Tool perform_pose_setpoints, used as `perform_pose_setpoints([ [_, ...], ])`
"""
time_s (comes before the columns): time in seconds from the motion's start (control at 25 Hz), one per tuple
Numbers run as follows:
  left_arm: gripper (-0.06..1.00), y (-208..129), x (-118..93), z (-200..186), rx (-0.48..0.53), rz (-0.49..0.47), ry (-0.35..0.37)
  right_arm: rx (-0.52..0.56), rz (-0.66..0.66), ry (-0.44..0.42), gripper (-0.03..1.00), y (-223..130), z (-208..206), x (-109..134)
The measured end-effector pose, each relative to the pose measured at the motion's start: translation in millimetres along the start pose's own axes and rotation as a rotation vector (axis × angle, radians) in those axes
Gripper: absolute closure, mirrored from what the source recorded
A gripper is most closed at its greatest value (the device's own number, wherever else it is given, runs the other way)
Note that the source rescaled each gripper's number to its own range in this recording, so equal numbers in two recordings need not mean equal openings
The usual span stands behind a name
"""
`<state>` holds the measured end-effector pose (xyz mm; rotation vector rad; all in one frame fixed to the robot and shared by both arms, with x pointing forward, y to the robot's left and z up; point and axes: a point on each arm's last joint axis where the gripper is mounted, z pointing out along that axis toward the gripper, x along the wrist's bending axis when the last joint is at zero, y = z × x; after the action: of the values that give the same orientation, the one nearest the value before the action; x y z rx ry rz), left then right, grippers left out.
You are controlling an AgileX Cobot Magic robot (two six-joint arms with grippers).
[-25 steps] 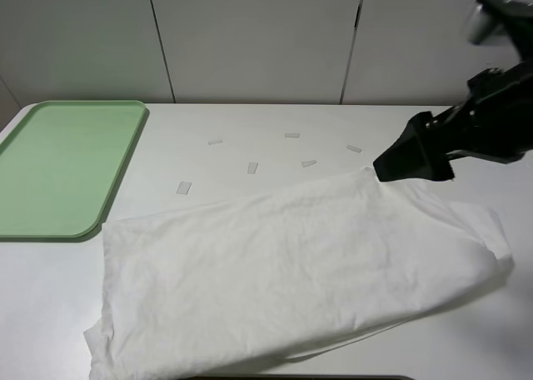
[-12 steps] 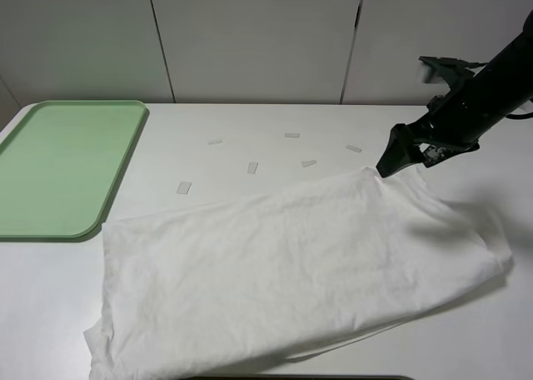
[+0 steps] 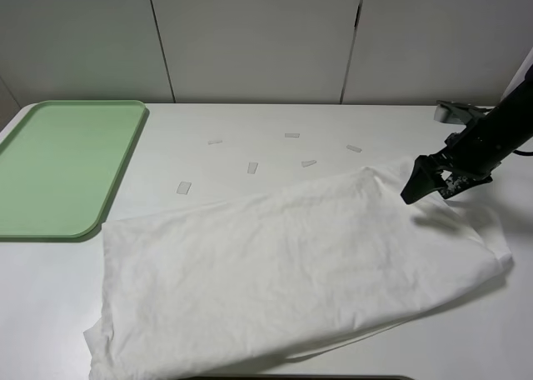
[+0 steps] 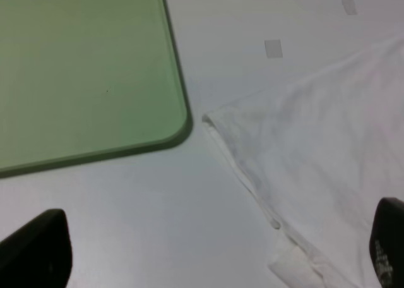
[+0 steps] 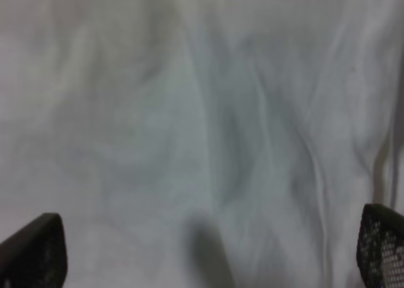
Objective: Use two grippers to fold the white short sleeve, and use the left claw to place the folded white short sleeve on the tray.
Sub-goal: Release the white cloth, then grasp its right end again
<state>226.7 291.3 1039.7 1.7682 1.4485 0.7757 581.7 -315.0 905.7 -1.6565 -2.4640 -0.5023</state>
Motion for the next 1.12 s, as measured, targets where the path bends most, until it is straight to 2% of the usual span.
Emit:
perform_pose_setpoints([
  [0.32, 0.0, 0.0, 0.0, 0.0, 0.0, 0.0, 0.0, 0.022, -0.004, 0.017, -0.03, -3.5, 23.6, -12.2],
  [0.8, 0.0, 0.0, 0.0, 0.0, 0.0, 0.0, 0.0, 0.005, 0.03, 0.042, -0.03, -0.9, 28.0, -12.4],
  [1.12, 0.0, -0.1, 0.0, 0.0, 0.001, 0.0, 0.0, -0.032, 0.027, 0.088, -0.03, 1.9, 38.3, 4.9],
])
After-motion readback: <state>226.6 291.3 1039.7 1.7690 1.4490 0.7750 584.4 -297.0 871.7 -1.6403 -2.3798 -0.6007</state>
